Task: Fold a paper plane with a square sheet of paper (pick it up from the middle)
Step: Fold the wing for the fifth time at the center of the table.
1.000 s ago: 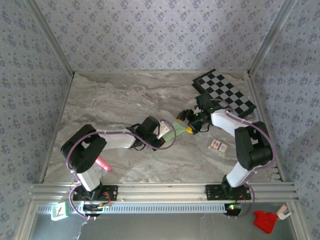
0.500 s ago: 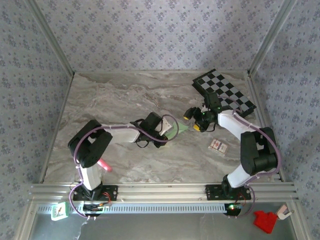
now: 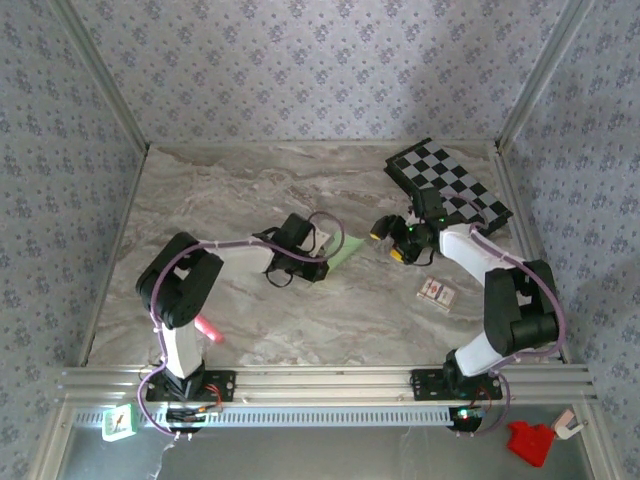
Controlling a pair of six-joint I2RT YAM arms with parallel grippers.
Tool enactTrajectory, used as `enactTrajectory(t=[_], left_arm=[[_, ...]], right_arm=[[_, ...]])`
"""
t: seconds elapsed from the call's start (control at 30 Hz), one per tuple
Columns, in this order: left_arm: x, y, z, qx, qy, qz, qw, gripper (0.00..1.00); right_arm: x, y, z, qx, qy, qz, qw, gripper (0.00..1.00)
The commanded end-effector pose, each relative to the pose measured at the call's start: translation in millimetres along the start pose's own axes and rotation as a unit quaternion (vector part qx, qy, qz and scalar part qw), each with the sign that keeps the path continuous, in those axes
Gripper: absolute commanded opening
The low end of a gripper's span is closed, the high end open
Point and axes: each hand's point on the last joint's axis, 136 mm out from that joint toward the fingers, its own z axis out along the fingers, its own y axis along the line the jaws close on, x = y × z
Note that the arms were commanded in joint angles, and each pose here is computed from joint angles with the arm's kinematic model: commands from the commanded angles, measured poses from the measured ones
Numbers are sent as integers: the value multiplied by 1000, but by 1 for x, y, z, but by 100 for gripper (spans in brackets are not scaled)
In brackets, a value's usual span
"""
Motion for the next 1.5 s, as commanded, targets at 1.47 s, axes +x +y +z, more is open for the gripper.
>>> enactTrajectory(t=[1.47], left_arm=[[15, 21, 11, 83, 5, -219, 972, 10]], right_arm=[[87, 99, 102, -191, 131, -196, 953, 39]])
